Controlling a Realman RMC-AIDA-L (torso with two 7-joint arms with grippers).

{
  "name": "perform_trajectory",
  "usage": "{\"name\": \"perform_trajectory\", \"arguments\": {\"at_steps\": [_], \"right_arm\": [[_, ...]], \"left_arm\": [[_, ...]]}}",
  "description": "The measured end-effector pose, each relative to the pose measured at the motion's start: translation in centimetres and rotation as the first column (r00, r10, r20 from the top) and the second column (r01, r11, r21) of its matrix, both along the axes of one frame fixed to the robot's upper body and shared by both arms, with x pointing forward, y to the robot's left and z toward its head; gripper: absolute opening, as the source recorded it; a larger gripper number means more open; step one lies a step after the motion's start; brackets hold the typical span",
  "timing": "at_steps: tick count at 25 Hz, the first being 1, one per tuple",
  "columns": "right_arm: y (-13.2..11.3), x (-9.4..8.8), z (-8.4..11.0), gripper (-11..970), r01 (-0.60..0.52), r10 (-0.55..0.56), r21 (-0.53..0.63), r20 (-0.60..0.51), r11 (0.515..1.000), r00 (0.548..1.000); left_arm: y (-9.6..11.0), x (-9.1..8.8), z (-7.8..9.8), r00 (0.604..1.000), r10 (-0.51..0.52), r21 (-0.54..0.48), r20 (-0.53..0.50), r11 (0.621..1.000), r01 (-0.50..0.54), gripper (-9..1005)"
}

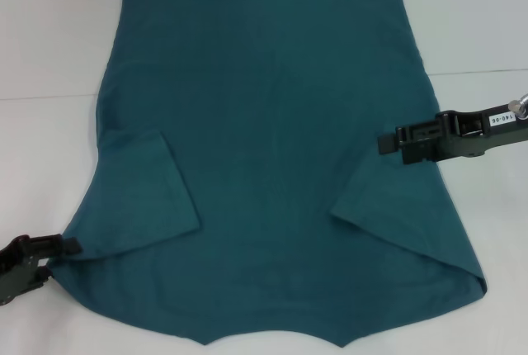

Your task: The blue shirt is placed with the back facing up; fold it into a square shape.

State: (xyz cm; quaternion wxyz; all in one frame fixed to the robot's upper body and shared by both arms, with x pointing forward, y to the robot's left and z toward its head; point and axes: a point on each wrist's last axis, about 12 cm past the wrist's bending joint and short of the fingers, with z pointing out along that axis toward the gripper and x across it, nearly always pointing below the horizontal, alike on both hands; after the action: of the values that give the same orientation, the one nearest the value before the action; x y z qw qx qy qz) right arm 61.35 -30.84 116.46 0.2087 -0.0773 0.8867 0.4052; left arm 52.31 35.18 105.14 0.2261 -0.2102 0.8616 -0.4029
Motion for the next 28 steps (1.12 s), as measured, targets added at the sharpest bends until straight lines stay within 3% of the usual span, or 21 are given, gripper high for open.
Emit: {"name": "perform_trajectory", "arguments": {"at_steps": [7,12,18,28], "right_arm": [[-0.1,-0.2,0.0,747,-0.017,0.017,-0.004,0.005,1.0,1.0],[-0.6,-0.6,-0.3,745,-0.023,0.023,-0.014,0.008,1.0,1.0],[-2.4,-2.0,-0.8,743,-0.033,0.033,-0.017,-0.019,0.999,0.999],[-8.6,-6.8,-1.6,739,0.005,-0.012,-0.047,-0.169,0.999,0.986]], "left_arm": [[0.1,0.1,0.1,1.0,-0.002,0.003,0.002,1.0,0.002,455],[0.0,0.2,0.4,0.999,-0.024,0.001,0.022,1.0,0.024,220],[-0.9,0.8,1.9,0.983,-0.109,-0.071,0.149,0.99,0.12,2],[-1.1,1.8,1.9,0.981,-0.089,-0.081,0.174,0.991,0.104,-2]]}}
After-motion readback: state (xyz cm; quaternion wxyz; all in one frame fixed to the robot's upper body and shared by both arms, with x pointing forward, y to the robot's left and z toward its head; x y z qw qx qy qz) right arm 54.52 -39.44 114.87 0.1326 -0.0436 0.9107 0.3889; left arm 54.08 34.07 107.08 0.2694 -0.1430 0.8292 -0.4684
